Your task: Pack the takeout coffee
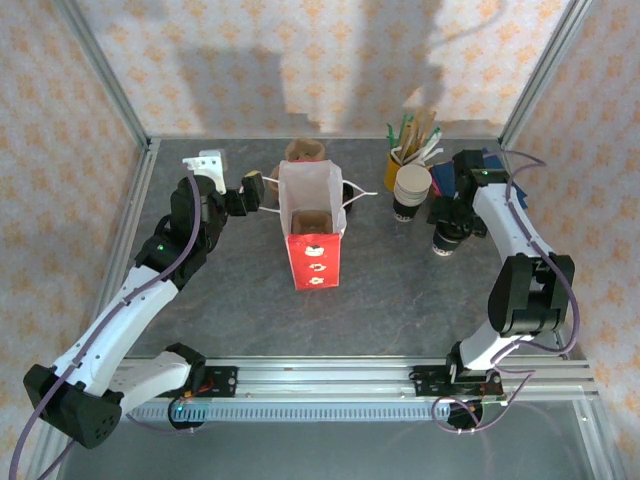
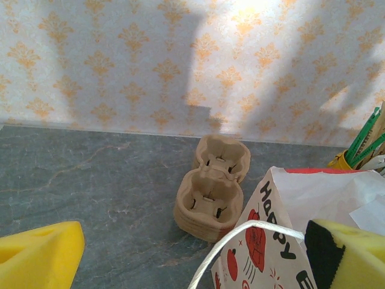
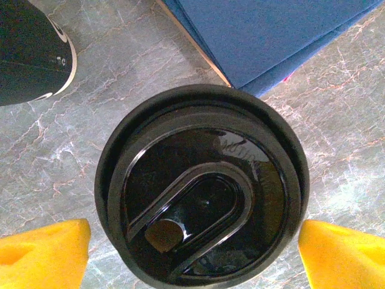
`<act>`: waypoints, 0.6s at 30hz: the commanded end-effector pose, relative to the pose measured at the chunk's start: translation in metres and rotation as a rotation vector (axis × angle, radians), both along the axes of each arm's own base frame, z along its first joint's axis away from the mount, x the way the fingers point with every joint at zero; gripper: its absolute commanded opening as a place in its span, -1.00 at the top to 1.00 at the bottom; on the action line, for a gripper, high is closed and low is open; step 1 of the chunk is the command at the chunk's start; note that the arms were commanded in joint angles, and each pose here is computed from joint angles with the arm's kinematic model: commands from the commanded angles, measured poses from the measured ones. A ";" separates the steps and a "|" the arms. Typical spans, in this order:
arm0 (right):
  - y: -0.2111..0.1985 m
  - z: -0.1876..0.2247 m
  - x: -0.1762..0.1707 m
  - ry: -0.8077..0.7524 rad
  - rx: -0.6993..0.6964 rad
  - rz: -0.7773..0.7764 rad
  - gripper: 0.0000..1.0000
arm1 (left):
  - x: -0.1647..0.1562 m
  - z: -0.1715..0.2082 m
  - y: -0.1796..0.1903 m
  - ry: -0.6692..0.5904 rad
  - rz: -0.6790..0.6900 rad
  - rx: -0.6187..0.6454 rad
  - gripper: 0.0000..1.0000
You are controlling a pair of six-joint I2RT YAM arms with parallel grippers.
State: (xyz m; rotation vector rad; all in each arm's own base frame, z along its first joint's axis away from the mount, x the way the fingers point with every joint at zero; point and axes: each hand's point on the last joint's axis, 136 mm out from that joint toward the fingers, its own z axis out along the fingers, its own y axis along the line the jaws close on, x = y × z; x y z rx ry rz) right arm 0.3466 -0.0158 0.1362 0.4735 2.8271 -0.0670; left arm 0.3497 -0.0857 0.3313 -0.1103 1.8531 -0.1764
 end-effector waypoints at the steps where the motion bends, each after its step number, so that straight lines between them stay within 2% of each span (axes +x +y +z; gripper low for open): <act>1: -0.010 0.007 0.009 -0.017 -0.027 -0.014 -0.75 | 0.001 0.006 0.005 -0.023 0.015 0.016 -0.92; 6: -0.006 0.011 0.014 -0.039 -0.001 -0.009 -0.73 | 0.003 0.002 0.005 -0.013 0.019 0.024 -0.91; 14: -0.009 0.004 0.013 -0.016 -0.010 -0.015 -0.55 | 0.007 -0.001 0.004 0.004 0.025 0.032 -0.91; 18: -0.010 -0.002 0.011 -0.002 -0.013 -0.021 -0.56 | 0.008 -0.003 0.005 0.012 0.028 0.035 -0.91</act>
